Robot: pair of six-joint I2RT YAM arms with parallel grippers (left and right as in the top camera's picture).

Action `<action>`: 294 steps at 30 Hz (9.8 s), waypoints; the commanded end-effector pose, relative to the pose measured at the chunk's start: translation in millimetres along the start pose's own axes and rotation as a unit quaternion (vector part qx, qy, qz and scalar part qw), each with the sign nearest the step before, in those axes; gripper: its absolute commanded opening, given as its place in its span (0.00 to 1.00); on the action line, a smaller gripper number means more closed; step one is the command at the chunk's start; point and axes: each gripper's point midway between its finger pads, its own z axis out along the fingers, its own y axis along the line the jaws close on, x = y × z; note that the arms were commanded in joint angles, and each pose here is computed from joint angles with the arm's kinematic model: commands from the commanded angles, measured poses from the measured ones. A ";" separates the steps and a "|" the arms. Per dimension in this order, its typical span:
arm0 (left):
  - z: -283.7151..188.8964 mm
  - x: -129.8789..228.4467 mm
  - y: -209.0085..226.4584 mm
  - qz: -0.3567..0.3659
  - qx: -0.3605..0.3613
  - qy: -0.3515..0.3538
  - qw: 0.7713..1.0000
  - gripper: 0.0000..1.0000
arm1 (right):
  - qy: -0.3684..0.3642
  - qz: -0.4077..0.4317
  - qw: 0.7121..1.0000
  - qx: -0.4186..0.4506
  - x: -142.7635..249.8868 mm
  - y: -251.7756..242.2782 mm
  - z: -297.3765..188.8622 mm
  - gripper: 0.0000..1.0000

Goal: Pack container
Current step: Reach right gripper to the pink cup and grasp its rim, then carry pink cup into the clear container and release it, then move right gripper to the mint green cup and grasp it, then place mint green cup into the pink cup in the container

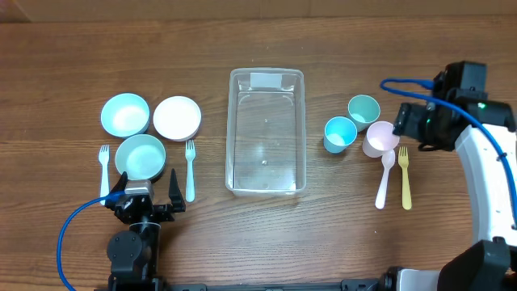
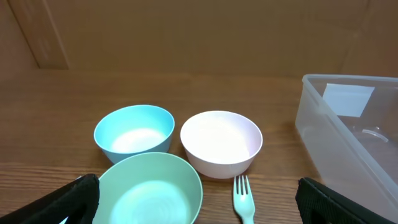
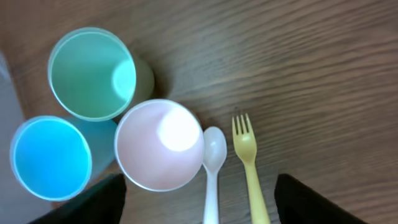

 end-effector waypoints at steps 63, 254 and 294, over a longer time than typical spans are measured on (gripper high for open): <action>-0.3 -1.1 0.0 -0.009 0.001 -0.004 1.000 1.00 | 0.045 -0.012 0.999 -0.001 -26.8 15.6 -32.4 0.04; -0.3 -1.1 0.0 -0.009 0.001 -0.004 1.000 1.00 | -0.021 -0.026 0.999 -0.012 -85.5 104.1 -35.4 0.04; -0.3 -1.1 0.0 -0.009 0.001 -0.004 1.000 1.00 | 0.032 -0.232 0.970 -0.062 13.9 267.9 19.5 0.04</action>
